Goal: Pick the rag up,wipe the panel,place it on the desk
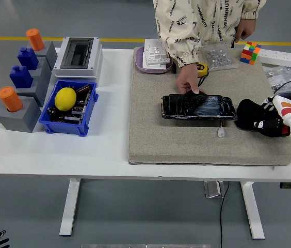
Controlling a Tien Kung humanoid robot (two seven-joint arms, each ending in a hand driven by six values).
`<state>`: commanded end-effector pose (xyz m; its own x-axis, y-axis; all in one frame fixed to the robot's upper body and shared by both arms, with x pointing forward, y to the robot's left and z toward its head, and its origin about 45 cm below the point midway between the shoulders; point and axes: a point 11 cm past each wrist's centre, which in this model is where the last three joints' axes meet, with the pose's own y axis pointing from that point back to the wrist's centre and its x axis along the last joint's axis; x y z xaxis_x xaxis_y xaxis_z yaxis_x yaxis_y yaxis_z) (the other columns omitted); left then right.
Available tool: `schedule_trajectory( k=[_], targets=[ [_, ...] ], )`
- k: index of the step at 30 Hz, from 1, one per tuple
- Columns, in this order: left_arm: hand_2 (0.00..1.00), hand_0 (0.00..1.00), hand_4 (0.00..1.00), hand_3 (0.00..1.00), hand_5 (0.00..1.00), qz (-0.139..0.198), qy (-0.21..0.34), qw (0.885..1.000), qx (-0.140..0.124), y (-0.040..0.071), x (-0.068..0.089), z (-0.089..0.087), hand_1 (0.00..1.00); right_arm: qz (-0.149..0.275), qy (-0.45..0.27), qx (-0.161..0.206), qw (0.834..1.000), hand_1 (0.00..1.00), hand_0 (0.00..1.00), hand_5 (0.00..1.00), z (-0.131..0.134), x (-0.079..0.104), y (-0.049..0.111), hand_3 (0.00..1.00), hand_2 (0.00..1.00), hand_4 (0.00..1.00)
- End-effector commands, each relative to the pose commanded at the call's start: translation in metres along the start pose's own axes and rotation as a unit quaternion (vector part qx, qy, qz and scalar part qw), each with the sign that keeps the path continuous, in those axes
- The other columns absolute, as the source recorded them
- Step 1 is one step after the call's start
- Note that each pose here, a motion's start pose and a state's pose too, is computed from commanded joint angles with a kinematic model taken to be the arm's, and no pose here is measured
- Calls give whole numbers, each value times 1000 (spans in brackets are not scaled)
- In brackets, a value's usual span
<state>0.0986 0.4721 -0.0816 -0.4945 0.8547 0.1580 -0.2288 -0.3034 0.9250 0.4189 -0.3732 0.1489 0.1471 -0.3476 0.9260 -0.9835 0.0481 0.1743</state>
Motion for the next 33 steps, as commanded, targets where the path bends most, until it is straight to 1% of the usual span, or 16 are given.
schedule_trajectory(
  k=[1,2,7,8,11,13,14,19,20,24,33],
  targets=[
    [767,727,694,626,583,0,0,1000,0,0,0,0,717,1,1,0,1000,409,317,117,0,1,0,428,444,956],
    [767,727,694,626,583,0,0,1000,0,0,0,0,717,1,1,0,1000,396,302,94,0,1,0,419,434,976],
    [767,727,694,626,583,0,1,1000,0,0,0,0,717,4,3,0,1000,396,302,94,0,3,-1,419,434,976],
    [767,727,695,626,583,0,1,1000,0,0,0,0,717,5,3,0,1000,388,293,66,0,4,-1,414,428,986],
    [767,727,695,626,583,0,2,1000,0,0,0,0,717,7,4,-1,1000,388,293,66,1,6,-1,414,428,986],
    [767,727,695,626,583,0,2,1000,0,0,0,0,717,11,4,-2,1000,388,293,66,1,9,-2,414,428,986],
    [767,727,693,626,582,0,2,1000,0,0,0,0,717,12,4,-2,1000,386,286,43,1,11,-2,416,427,992],
    [767,727,693,626,582,0,2,1000,0,0,0,0,717,22,6,-1,1000,386,286,43,1,19,-5,416,427,992],
    [767,727,693,626,582,0,3,1000,-1,0,0,0,717,24,7,-1,1000,386,284,21,0,22,-5,418,427,998],
    [767,727,693,626,582,0,3,1000,-1,0,1,0,717,30,8,0,1000,386,284,21,-1,28,-7,418,427,998],
    [767,727,693,626,582,3,3,1000,-1,0,4,-1,717,42,15,12,999,382,291,7,-14,43,-16,418,426,998]
  ],
)
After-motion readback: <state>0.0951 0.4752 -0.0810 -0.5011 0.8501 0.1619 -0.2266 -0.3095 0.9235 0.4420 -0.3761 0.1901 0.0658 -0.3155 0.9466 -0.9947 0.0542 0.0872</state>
